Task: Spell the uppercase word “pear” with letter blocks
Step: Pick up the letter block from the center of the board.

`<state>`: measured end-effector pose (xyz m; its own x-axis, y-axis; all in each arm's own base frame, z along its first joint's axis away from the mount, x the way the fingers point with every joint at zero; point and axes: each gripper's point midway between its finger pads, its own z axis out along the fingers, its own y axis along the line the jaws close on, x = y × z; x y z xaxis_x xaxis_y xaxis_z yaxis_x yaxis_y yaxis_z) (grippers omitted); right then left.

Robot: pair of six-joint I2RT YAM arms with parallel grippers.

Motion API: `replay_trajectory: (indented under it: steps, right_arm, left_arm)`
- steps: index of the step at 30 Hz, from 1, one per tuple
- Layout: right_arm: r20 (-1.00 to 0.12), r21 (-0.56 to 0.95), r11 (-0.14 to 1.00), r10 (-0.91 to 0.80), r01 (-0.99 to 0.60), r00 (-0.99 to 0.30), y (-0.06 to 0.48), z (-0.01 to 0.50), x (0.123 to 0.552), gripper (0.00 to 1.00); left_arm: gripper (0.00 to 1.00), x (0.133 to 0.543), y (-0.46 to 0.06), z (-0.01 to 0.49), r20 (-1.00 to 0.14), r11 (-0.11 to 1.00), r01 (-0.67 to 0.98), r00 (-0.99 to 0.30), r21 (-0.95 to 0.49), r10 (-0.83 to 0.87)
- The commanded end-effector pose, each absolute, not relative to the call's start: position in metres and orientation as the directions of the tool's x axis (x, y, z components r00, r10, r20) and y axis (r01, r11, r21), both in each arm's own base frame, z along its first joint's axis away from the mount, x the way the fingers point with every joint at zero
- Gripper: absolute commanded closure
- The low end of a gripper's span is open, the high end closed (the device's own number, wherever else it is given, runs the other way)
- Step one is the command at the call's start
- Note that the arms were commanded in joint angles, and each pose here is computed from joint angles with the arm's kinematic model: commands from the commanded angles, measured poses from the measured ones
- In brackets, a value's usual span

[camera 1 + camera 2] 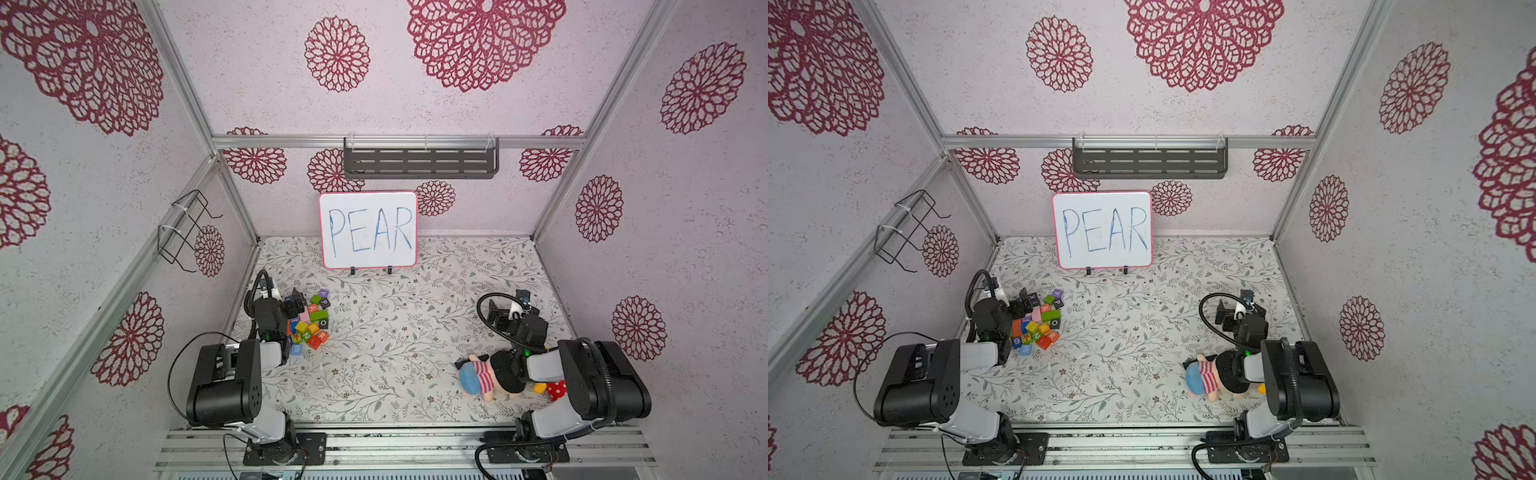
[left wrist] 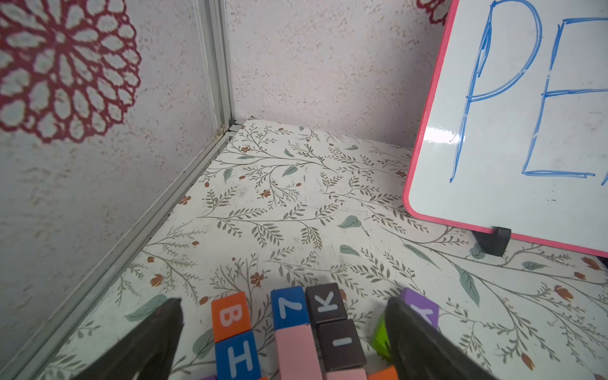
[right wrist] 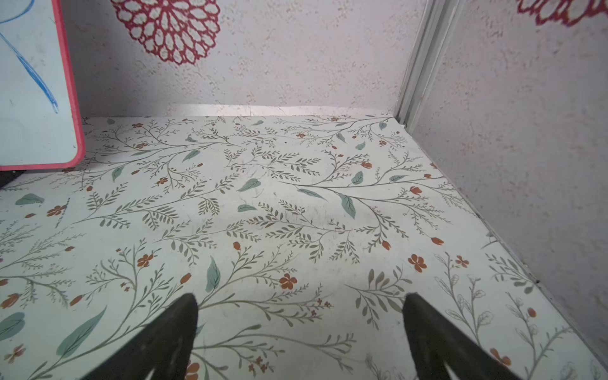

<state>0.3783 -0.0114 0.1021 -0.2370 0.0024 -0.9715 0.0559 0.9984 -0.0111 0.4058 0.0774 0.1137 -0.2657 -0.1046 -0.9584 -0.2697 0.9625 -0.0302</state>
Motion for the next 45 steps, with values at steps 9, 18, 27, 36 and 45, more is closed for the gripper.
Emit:
replay_trajectory:
  steps: [9,18,27,36,45]
  right_arm:
    - [-0.978,0.002,0.997,0.017,0.075,-0.209,-0.015,0.110,0.381,0.01]
    - [-0.978,0.003,0.997,0.019,0.074,-0.209,-0.015,0.110,0.381,0.01]
    - [-0.978,0.006,0.997,0.021,0.073,-0.207,-0.015,0.111,0.381,0.01]
    - [-0.978,-0.009,0.995,0.013,0.104,-0.207,-0.018,0.111,0.380,0.01]
    - [-0.960,-0.060,0.993,-0.030,0.100,-0.277,0.001,0.141,0.384,0.01]
  left_arm:
    - [0.02,0.405,0.076,0.119,-0.966,0.965,-0.262,-0.245,-0.021,-0.087]
    - [0.02,0.405,0.078,0.121,-0.966,0.966,-0.254,-0.239,-0.037,-0.100]
    - [0.02,0.405,0.078,0.119,-0.965,0.966,-0.254,-0.243,-0.038,-0.102]
    - [0.02,0.400,0.089,0.122,-0.968,0.940,-0.341,-0.226,-0.025,-0.108]
    - [0.02,0.382,0.108,0.154,-0.921,0.836,-0.546,-0.301,-0.046,-0.247]
